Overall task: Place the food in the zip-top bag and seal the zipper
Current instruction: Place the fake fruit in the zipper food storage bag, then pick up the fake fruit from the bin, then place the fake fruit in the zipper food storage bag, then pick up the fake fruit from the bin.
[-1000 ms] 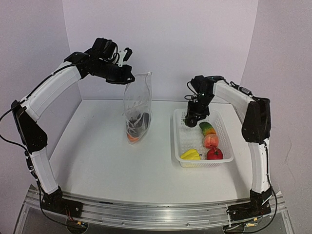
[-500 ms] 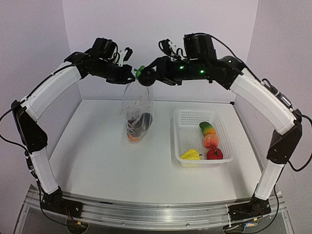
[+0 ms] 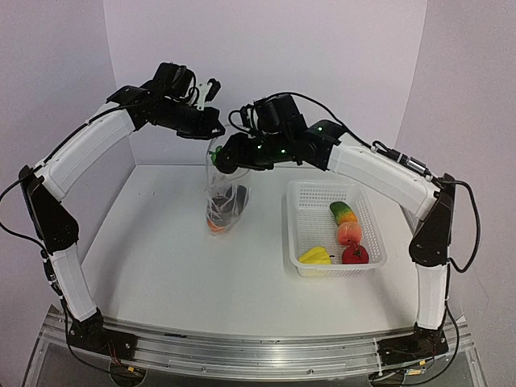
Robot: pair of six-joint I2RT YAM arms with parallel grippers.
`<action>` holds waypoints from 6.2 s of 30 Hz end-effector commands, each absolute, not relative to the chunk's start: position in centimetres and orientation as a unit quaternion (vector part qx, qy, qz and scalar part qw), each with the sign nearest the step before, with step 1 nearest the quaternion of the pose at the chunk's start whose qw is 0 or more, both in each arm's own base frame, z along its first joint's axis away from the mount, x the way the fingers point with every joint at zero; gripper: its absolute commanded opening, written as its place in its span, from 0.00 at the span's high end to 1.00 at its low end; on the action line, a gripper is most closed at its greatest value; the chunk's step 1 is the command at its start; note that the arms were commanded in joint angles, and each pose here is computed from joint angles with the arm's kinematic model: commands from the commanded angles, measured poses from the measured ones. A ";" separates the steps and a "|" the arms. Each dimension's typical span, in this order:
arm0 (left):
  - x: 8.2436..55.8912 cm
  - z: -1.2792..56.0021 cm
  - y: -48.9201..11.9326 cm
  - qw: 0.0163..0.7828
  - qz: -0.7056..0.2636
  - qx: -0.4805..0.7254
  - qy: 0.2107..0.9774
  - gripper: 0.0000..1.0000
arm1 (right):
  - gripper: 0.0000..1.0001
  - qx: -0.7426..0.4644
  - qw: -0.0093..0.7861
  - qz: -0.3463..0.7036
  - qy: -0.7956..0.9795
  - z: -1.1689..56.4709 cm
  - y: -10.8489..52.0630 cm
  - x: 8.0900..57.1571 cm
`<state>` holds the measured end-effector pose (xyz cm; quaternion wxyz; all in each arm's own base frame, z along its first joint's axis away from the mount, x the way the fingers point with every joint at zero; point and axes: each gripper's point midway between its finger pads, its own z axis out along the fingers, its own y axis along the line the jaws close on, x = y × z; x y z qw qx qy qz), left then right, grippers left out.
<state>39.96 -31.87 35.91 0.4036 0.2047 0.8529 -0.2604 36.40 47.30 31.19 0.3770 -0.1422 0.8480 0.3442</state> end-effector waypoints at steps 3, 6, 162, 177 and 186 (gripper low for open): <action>40.0 38.5 -32.0 0.433 -0.278 0.204 0.833 1.00 | 0.35 -0.164 0.431 0.281 0.842 32.3 47.0 38.8; 39.9 38.4 -32.0 0.432 -0.276 0.205 0.834 1.00 | 0.11 -0.188 0.437 0.285 0.832 33.5 47.1 38.3; 40.6 38.7 -31.1 0.413 -0.316 0.172 0.837 1.00 | 0.04 -0.135 0.449 0.252 0.847 42.1 35.1 35.5; 40.1 38.9 -30.2 0.422 -0.301 0.172 0.837 1.00 | 0.02 0.009 0.105 -0.100 0.989 15.9 16.0 39.3; 40.0 38.8 -30.1 0.422 -0.297 0.175 0.838 1.00 | 0.05 0.017 0.038 -0.157 0.987 10.0 13.0 40.0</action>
